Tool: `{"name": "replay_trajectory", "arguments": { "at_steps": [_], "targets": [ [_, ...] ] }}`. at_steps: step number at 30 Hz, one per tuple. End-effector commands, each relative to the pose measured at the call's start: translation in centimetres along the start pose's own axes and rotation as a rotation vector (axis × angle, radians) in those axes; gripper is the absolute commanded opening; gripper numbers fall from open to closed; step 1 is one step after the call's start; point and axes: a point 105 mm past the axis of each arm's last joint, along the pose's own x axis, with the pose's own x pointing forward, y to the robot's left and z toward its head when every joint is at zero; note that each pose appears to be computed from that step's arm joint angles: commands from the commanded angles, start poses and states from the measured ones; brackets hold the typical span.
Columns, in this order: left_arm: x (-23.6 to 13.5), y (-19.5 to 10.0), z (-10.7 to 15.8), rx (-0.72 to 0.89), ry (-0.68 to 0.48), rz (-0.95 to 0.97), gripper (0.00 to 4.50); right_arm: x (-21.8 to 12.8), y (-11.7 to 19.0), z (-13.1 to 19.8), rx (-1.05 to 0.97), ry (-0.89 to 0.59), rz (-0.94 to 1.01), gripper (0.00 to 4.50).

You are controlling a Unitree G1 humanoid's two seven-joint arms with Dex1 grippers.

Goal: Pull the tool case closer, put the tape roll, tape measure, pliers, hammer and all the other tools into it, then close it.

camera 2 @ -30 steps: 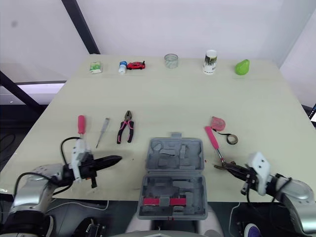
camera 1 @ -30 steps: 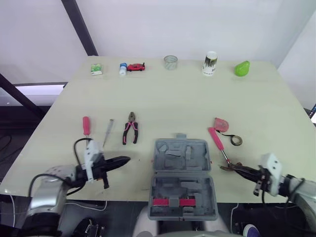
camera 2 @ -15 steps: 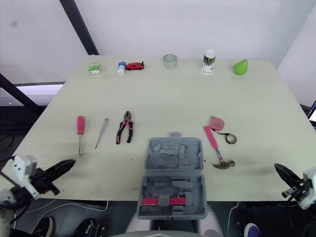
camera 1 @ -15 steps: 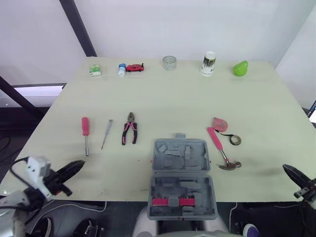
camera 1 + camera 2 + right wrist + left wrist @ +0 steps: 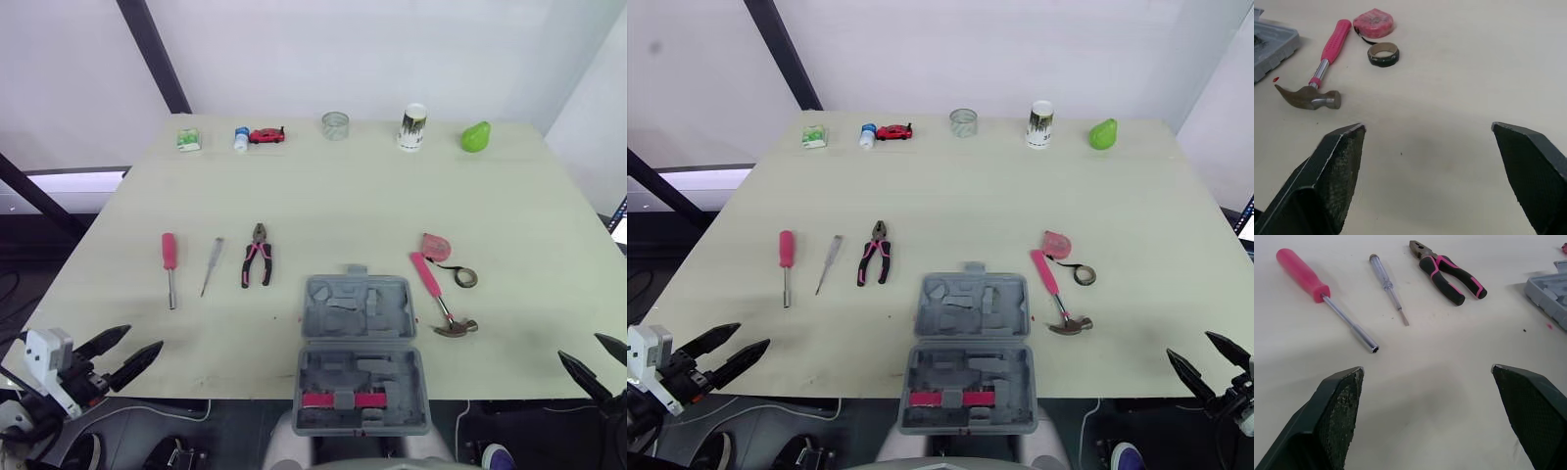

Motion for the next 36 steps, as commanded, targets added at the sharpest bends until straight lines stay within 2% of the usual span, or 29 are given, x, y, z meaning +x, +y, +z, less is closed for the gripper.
{"name": "replay_trajectory", "arguments": {
  "at_steps": [1,8,15,18,27,31,36],
  "targets": [
    [0.4,-0.6,1.8,0.055,-0.021,-0.057,4.5,0.5,-0.5,1.7,-0.065,-0.005,-0.016,4.48],
    [2.2,-2.2,3.3,0.054,-0.044,-0.165,4.5,2.8,-0.3,3.3,-0.092,0.019,0.002,4.48],
    [7.1,-8.8,7.4,0.168,-0.056,-0.534,4.5,8.6,1.3,5.9,-0.246,0.246,0.27,4.48],
    [8.2,-10.9,8.2,0.193,-0.06,-0.629,4.5,10.7,1.3,7.3,-0.352,0.306,0.344,4.48],
    [9.4,-14.0,9.4,0.265,-0.051,-0.817,4.5,14.3,2.7,8.7,-0.624,0.502,0.572,4.48],
    [9.4,-15.8,10.3,0.334,-0.079,-0.942,4.5,16.2,4.4,8.0,-0.752,0.636,0.714,4.48],
    [9.4,-16.6,11.0,0.355,-0.117,-0.977,4.5,17.4,5.1,7.2,-0.823,0.686,0.745,4.48]
  ]
}}
